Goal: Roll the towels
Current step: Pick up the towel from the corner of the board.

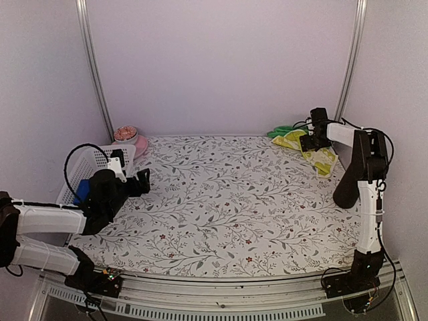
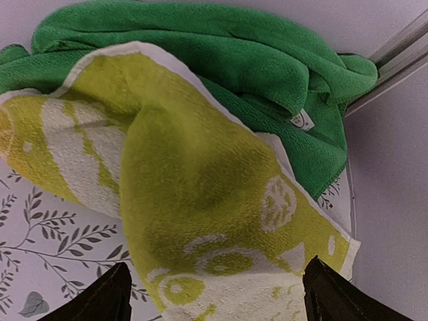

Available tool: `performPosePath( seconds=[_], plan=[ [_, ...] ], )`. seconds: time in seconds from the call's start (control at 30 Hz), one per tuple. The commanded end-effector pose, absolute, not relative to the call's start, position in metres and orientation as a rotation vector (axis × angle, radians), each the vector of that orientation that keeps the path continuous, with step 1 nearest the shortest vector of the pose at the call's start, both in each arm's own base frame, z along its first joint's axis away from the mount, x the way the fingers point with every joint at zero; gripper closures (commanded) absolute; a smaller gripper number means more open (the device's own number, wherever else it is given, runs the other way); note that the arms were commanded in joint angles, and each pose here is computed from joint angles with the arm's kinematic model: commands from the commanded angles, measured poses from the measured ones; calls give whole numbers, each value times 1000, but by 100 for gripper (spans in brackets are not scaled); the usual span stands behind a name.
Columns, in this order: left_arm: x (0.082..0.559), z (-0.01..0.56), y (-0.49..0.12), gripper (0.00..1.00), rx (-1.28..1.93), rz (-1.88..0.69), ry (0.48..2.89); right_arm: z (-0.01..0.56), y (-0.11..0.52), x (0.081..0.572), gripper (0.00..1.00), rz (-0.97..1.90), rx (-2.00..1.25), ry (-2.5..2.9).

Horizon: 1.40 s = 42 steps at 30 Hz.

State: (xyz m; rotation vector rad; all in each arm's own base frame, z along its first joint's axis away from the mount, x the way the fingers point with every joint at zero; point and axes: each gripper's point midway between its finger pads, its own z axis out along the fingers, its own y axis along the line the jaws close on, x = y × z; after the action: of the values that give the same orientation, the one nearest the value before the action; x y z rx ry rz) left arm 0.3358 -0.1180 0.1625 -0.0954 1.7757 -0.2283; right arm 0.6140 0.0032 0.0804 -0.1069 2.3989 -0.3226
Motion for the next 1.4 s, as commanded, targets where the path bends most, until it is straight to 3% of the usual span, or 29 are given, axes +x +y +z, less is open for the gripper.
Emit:
performPosePath(
  seconds=[0.0,0.63,0.87,1.03,1.23,1.37],
  plan=[
    [332,171,-123,3,-97,-269,1733,65,-4,619,13,-329,-104,2422],
    [335,170,-128,3,-72,-275,1744,40,23,609,24,-124,-198,2481],
    [335,170,-129,3,-68,-280,1744,19,1,606,31,-283,-147,2516],
    [336,170,-131,3,-59,-285,1749,14,3,605,50,-279,-172,2525],
    [338,167,-135,3,-47,-290,1761,46,6,610,96,-256,-169,2467],
    [340,165,-137,3,-42,-290,1769,100,15,611,98,-223,-166,2371]
  ],
)
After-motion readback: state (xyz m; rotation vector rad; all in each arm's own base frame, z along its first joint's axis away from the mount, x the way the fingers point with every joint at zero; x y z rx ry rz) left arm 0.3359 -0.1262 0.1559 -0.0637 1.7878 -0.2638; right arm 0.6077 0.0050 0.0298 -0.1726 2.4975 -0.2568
